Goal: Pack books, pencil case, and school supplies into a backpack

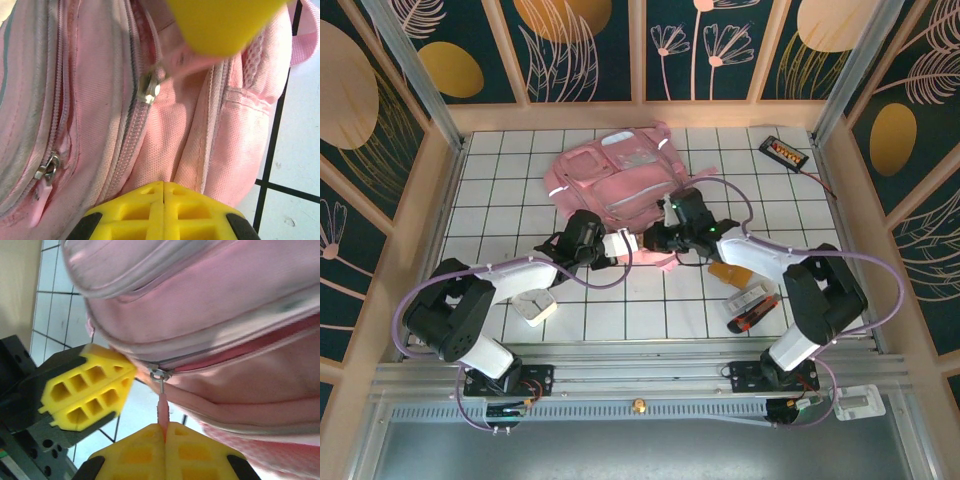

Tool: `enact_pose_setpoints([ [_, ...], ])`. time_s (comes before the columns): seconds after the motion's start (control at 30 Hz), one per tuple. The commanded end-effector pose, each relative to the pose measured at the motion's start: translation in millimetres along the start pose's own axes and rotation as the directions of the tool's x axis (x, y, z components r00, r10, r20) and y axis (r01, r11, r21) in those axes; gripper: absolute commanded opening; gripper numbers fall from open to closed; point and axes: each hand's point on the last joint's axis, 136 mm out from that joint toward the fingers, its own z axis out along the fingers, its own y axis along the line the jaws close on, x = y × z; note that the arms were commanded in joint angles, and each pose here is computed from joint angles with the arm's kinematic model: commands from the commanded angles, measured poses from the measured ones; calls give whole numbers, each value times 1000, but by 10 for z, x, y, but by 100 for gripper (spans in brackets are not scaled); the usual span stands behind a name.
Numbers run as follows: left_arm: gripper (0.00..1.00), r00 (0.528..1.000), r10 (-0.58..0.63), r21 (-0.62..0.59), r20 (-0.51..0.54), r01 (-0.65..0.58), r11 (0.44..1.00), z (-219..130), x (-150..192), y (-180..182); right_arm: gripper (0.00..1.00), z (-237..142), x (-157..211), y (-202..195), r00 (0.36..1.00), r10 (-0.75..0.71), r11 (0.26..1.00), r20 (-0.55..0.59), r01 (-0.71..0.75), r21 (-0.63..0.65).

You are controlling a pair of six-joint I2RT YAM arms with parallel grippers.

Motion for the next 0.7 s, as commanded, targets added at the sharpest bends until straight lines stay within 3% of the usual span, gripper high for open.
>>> enact_pose_setpoints([
  [0.0, 0, 1000, -15, -46, -2, 15, 999, -8, 19, 80, 0, -194, 45, -304, 1000, 21, 995, -1, -21, 99],
  [0.23, 0, 1000, -22, -34, -14, 21, 999, 0, 43, 59, 0, -454, -134, -685, 997, 53, 977, 63, -65, 201],
  [0.57, 0, 998, -42, -77, 37, 45, 996, -198, -80, 147, 0, -501, -173, -612, 996, 45, 986, 75, -56, 154],
  [0.6, 15, 997, -46, -70, 54, 50, 996, -223, -114, 142, 0, -499, -165, -604, 996, 44, 987, 73, -54, 148],
  [0.63, 40, 996, -49, -63, 78, 54, 997, -254, -166, 136, 0, -499, -157, -591, 997, 43, 989, 71, -52, 140],
  [0.67, 51, 992, -54, -53, 111, 60, 997, -298, -245, 140, 0, -496, -155, -573, 997, 43, 990, 69, -52, 129],
])
